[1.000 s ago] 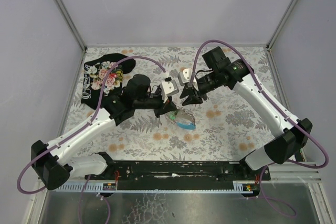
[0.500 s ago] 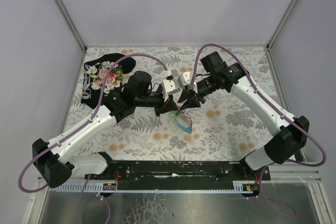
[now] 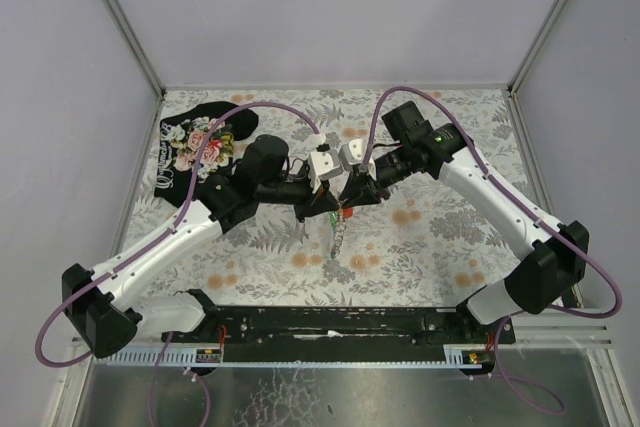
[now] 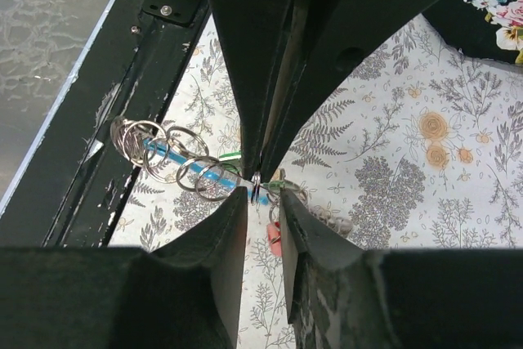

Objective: Remove the keys from the keyring
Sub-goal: Remove the key from the keyring.

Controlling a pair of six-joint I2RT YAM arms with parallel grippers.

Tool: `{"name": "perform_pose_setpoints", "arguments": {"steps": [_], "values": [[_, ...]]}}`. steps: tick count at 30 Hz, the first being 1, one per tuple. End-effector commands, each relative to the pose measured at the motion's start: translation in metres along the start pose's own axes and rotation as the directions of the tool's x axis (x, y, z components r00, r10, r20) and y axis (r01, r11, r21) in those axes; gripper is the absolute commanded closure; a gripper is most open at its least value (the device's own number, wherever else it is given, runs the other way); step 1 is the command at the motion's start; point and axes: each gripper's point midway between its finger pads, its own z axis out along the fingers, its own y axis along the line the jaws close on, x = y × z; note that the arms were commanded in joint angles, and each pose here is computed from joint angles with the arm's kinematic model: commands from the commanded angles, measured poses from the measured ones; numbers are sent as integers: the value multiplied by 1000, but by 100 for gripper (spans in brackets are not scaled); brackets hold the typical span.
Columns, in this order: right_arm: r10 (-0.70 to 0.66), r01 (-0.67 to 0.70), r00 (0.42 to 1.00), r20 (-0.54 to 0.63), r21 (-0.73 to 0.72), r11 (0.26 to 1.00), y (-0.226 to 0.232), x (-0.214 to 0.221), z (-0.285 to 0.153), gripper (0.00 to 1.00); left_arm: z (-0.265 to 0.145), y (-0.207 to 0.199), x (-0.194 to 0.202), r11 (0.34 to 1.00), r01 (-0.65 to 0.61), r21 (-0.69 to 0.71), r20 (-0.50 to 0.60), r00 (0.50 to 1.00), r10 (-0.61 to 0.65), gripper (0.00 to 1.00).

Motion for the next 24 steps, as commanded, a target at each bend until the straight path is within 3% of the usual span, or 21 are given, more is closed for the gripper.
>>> {"name": "perform_pose_setpoints", "arguments": {"steps": [1,16,24], "values": [[-40,39,999,30,7,999,4,-15,0,72,-4,1,-33,1000,-26,6,91,996,25,100],[26,-27,998,61,12,1000,6,-24,0,69,-9,0,-37,1000,-4,-23,161,987,7,100],[24,-25,998,57,17,1000,3,-21,2,73,-10,-3,-40,1000,-2,-18,196,981,5,100]]}}
